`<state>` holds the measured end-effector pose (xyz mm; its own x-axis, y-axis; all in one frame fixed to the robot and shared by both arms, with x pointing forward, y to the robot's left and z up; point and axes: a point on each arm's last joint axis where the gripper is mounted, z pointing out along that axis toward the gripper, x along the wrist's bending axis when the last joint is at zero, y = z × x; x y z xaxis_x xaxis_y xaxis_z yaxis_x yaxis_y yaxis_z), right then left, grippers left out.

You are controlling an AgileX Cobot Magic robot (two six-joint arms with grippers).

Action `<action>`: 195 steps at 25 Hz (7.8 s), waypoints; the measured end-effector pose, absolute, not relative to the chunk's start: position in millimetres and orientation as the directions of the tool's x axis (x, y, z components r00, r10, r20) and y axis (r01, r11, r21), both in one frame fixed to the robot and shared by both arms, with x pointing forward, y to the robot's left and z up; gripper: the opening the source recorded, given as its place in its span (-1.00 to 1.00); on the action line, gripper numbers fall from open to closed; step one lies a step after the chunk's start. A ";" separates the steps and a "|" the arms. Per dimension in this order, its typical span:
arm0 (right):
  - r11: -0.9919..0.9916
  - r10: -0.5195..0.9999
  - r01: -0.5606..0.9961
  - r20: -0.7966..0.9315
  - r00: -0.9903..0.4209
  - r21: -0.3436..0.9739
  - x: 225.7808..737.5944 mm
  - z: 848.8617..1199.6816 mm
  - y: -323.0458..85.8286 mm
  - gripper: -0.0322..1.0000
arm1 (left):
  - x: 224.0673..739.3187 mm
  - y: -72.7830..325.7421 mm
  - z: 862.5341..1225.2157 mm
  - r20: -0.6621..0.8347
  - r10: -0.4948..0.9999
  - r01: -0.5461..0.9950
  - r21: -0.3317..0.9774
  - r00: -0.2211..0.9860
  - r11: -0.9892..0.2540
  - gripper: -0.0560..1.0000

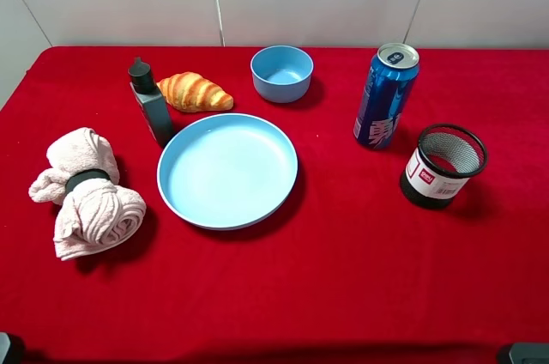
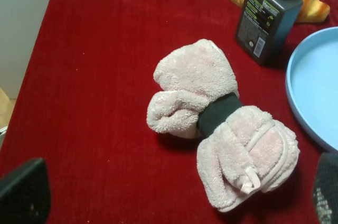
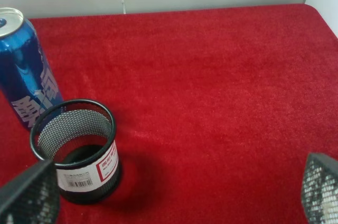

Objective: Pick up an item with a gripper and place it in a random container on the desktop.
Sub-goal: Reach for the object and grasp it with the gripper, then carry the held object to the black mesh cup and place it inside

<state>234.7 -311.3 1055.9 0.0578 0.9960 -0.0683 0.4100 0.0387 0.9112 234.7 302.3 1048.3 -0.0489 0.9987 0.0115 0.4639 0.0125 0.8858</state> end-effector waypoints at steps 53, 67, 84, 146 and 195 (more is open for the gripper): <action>0.161 0.986 0.775 -0.127 -0.105 0.611 358.2 1130.1 -297.9 0.40 | 234.7 302.3 1048.3 0.012 0.999 0.464 0.886 -0.049 0.012 0.99; 0.310 0.950 0.836 -0.171 -0.260 0.452 432.7 1139.6 -269.1 0.40 | 234.7 302.3 1048.3 0.012 0.999 0.464 0.886 -0.049 0.012 0.99; 0.415 0.910 0.842 -0.157 -0.384 0.344 522.4 1125.8 -227.8 0.40 | 234.7 302.3 1048.3 0.012 0.999 0.464 0.886 -0.049 0.012 0.99; 0.622 0.780 0.776 0.001 -0.626 0.104 619.9 972.3 -169.1 0.40 | 234.7 302.3 1048.3 0.012 0.999 0.464 0.886 -0.049 0.012 0.99; 0.594 0.802 0.803 0.036 -0.596 0.048 613.2 988.5 -171.1 0.03 | 234.7 302.4 1048.3 0.012 0.999 0.464 0.886 -0.049 0.012 0.99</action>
